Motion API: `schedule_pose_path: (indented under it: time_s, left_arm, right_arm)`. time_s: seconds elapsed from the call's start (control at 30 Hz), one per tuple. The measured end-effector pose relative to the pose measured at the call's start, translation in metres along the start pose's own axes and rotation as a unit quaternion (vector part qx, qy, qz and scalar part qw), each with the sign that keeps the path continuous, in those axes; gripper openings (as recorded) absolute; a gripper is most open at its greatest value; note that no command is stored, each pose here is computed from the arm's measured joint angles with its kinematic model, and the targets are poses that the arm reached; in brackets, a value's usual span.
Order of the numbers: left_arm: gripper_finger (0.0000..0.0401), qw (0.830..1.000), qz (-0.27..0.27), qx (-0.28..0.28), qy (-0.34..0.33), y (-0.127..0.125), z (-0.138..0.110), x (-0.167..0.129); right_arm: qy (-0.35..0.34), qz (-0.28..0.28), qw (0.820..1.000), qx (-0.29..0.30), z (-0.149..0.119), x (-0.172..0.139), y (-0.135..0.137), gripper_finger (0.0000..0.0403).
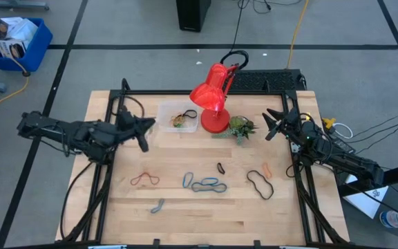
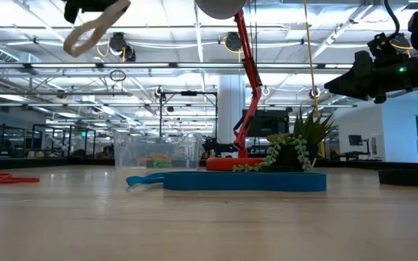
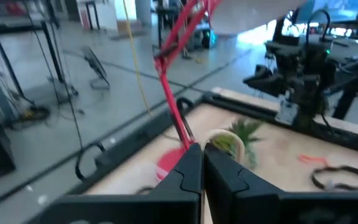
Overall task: Pick and place rubber bands into bin
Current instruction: Put the brown rubber band into the transparent bin
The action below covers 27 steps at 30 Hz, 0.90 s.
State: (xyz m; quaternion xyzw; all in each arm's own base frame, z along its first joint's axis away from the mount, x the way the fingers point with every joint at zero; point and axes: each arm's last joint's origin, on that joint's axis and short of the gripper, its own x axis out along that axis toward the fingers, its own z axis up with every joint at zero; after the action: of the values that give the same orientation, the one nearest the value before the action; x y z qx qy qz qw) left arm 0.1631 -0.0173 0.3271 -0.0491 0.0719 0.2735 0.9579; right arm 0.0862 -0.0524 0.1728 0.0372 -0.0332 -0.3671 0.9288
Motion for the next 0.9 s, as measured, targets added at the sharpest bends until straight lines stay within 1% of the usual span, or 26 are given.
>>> schedule_pose_path:
  time_s: [0.1,0.2,0.27,0.33,0.5,0.6,0.77,0.9]
  left_arm:
    - [0.0004,0.999,0.028,0.028,-0.023,0.001,0.005,0.003]
    - [0.0005,0.995,0.077,0.041,-0.042,0.007,0.010,0.014]
    - [0.0004,0.993,0.102,0.049,-0.043,0.012,0.011,0.023]
    - [0.0004,0.992,0.113,0.054,-0.034,0.019,0.010,0.034]
    - [0.0004,0.994,0.099,0.040,0.006,0.038,0.002,0.066]
    - [0.0005,0.993,0.103,0.029,0.040,0.052,-0.007,0.086]
    - [0.0005,0.987,0.124,0.020,0.101,0.070,-0.028,0.119]
    - [0.0005,0.980,0.126,0.011,0.154,0.079,-0.049,0.141]
  right_arm:
    - [0.000,0.000,1.000,-0.006,0.000,0.000,0.000,0.0141]
    - [0.000,0.000,1.000,-0.008,0.000,0.000,0.000,0.0141]
    - [0.000,0.000,1.000,-0.008,0.000,0.000,0.000,0.0141]
    - [0.000,0.000,1.000,-0.008,0.000,0.000,0.000,0.0141]
    - [0.000,0.000,1.000,-0.008,0.000,0.000,0.000,0.0141]
    - [0.000,0.000,1.000,-0.009,0.000,0.000,0.000,0.0141]
    - [0.000,0.000,1.000,-0.009,0.000,0.000,0.000,0.0141]
    - [0.002,0.000,1.000,-0.011,0.000,0.000,0.000,0.0141]
